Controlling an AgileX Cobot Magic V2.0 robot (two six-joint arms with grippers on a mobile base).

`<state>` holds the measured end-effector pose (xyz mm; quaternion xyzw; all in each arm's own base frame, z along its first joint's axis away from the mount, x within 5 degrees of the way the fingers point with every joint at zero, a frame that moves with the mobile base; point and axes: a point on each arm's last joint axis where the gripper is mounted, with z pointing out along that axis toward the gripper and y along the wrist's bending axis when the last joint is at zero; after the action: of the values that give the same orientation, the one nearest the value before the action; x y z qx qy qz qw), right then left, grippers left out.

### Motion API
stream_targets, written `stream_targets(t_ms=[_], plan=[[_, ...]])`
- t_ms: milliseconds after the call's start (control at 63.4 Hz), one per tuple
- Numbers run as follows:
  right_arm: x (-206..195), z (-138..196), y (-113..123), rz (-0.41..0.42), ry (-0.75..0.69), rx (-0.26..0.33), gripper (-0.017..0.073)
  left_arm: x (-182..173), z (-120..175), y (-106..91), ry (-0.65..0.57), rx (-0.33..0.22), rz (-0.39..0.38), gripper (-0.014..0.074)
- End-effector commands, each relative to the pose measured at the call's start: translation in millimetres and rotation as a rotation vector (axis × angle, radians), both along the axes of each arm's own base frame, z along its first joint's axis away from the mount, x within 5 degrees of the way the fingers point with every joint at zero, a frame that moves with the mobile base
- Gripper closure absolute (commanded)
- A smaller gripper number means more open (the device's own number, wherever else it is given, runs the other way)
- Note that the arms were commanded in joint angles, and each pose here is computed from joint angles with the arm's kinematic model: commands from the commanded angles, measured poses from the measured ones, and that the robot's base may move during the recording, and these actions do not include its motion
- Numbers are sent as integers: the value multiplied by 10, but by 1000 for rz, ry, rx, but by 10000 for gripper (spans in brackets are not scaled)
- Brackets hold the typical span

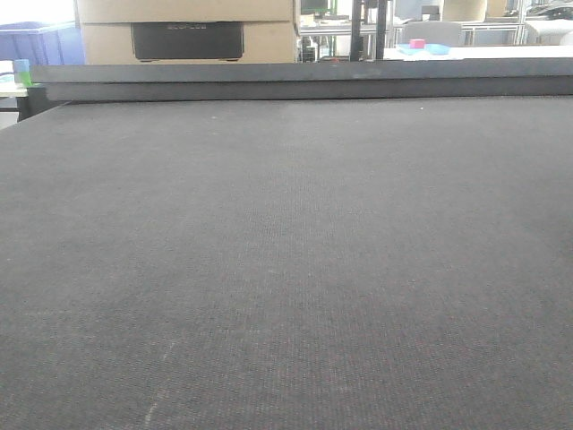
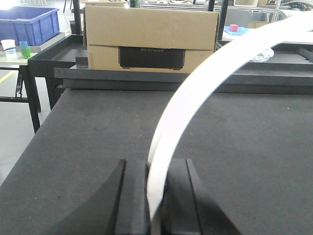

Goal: Grab PVC pipe and place in blue bin
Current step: 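Drive the base away from the table holding the pipe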

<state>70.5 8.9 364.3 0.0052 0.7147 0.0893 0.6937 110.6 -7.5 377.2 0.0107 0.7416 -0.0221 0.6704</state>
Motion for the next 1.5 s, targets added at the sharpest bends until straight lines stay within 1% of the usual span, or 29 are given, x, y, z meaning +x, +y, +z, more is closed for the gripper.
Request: stream_targets(t_ms=[0, 1482], plan=[[-20, 45, -5, -3, -33, -11, 721, -15, 35, -3, -35, -8, -6, 704], [-20, 45, -5, -3, -33, -11, 721, -15, 37, -4, -37, -9, -7, 704]])
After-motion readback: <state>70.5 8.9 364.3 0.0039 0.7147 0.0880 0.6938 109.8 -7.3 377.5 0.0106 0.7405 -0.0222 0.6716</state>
